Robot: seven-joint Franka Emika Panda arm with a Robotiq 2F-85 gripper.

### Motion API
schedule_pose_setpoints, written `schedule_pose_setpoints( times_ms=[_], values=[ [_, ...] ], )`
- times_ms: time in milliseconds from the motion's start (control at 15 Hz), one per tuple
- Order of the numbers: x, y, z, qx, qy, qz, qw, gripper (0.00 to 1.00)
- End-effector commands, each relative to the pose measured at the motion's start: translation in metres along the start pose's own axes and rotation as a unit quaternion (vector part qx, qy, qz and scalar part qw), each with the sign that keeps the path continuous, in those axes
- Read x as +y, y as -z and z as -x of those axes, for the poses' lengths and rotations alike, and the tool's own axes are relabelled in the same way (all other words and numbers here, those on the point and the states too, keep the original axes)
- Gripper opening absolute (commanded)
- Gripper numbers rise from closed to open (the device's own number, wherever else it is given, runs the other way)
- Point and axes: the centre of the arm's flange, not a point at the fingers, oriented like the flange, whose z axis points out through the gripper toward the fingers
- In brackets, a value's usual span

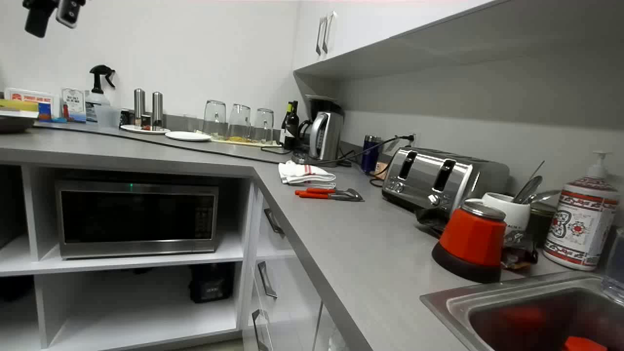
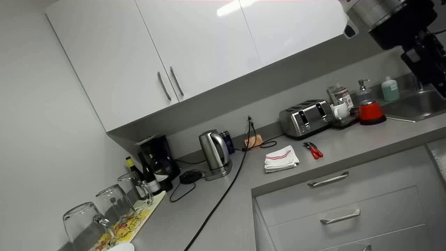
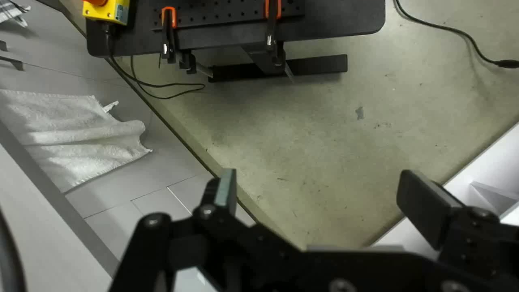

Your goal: Open the topmost drawer on the left side of the cabinet, remove the red cup from the drawer and place it on the countertop, close the open drawer

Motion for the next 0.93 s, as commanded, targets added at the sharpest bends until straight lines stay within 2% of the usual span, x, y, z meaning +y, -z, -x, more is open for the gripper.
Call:
schedule_pose_setpoints(
  times_ms=[0,133,400,600,867],
  values=[
    [0.000,0.000,0.000,0.000,0.000,0.000,1.0000,1.00],
    [0.000,-0.003,-0.005,0.009,0.010,0.019,0.9997,1.00],
    [0.001,-0.015,-0.019,0.029,0.047,0.106,0.9928,1.00],
    [0.002,-0.030,-0.032,0.058,0.070,0.183,0.9789,1.00],
    [-0.005,-0.062,-0.054,0.116,0.090,0.253,0.9564,1.00]
  ],
)
